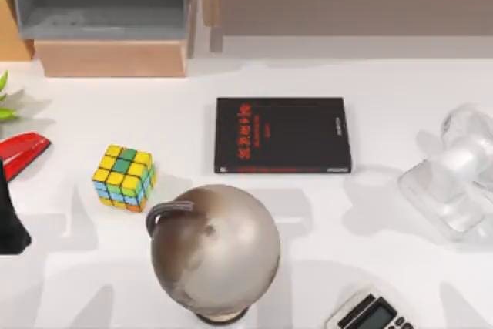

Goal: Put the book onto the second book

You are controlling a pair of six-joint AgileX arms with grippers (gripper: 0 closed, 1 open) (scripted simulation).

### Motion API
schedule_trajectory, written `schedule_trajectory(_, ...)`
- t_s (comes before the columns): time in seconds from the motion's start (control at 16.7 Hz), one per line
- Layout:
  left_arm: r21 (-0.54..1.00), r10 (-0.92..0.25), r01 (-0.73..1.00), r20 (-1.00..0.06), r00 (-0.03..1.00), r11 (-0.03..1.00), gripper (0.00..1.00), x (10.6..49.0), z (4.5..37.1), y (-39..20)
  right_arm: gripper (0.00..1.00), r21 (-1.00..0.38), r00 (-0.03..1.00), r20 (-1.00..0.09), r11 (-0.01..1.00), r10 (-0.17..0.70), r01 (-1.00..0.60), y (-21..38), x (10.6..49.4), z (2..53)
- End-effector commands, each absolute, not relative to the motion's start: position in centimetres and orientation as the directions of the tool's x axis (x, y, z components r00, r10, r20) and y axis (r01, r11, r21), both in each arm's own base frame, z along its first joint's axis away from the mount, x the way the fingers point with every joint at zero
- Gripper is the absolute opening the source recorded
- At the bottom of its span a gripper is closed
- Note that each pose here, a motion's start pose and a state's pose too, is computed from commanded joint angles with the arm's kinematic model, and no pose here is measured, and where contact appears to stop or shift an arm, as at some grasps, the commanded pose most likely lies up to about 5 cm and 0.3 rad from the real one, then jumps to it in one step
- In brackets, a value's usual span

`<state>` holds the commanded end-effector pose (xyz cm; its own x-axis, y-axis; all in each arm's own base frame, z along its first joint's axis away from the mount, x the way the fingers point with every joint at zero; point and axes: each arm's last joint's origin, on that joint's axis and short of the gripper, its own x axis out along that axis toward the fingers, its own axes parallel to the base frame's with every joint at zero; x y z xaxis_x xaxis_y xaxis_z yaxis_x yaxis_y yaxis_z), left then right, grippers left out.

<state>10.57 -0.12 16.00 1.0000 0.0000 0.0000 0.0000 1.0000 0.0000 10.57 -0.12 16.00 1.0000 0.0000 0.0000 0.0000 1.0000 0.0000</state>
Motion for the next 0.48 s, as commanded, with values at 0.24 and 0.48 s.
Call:
schedule_trajectory(0.24,-0.001,-0.001,0.001,0.011,1.000,1.000,1.00,10.6,16.9,-0.2,1.00,0.000,1.000,0.000,1.000,0.000,0.000,-0.1,10.6,16.0)
schedule_trajectory(0.48,-0.008,-0.005,0.005,0.061,0.998,1.000,1.00,11.4,21.6,-0.5,1.00,0.000,1.000,0.000,1.000,0.000,0.000,-0.1,10.6,16.0)
